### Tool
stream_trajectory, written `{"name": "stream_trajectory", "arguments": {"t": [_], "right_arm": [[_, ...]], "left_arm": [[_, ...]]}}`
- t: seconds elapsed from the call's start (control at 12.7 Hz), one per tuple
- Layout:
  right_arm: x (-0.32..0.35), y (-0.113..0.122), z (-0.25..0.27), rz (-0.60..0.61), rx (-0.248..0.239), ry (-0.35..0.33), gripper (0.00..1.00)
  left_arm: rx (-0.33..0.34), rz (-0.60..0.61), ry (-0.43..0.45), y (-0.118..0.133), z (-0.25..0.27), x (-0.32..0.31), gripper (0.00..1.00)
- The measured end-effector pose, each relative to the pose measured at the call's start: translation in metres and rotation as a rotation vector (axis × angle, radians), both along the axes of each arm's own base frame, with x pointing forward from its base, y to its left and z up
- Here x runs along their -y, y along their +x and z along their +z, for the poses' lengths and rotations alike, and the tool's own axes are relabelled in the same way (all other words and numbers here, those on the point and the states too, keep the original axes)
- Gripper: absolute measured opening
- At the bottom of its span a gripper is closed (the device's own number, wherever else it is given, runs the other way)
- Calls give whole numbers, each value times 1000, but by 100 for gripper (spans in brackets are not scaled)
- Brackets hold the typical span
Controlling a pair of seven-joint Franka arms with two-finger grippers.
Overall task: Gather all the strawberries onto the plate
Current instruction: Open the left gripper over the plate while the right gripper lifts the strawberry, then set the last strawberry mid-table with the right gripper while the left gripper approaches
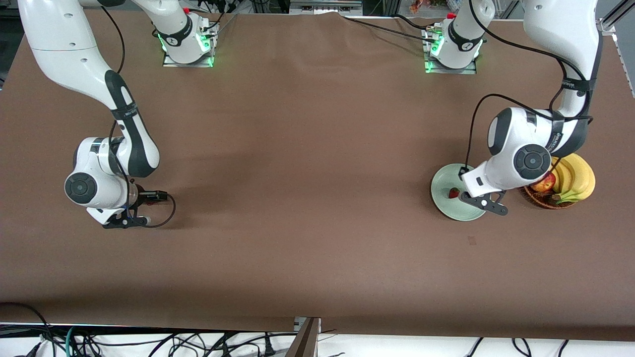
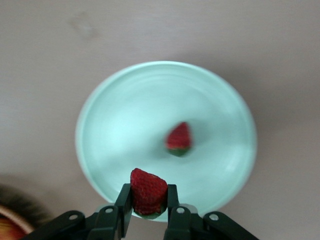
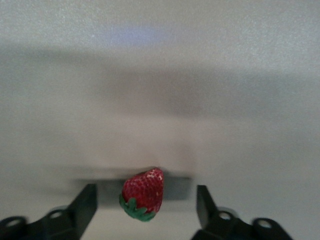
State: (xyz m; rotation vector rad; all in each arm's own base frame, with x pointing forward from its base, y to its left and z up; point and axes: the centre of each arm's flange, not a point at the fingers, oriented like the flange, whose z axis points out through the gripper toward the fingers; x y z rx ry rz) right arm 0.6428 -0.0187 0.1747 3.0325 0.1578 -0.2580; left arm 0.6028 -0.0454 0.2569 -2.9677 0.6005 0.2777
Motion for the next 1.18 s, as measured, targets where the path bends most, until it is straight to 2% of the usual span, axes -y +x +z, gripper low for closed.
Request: {"name": "stream_trajectory", "arguments": {"t": [0.08,0.16,0.31,0.47,0.63,0.86,1.02,1.18], "right_arm": [[0,-1,0,0,0,0,69],[0,-1,2,0,1,1,56],[0,-1,3,0,4,1,33],[0,1,6,1,11,1,32],[-3,8,22,10,47,5,32],[-47,29,83,71,135,49,32],[-105,36,127,123,158,99,32],[-172,33,160,73,178,144,32]], "left_arm": [[4,-5,9,0,-6,-5,32],[2,-8,11,0,-10,-6,37],[12,-12,11,1,-8,-4,57],[33,-15,7,6,7,-1,79],[31,-25,1,4,26,7,99],[38,-6,-50,-4,60,45,100],[49,27,-58,-9,72,62,100],[50,67,-59,-13,73,80,100]]}}
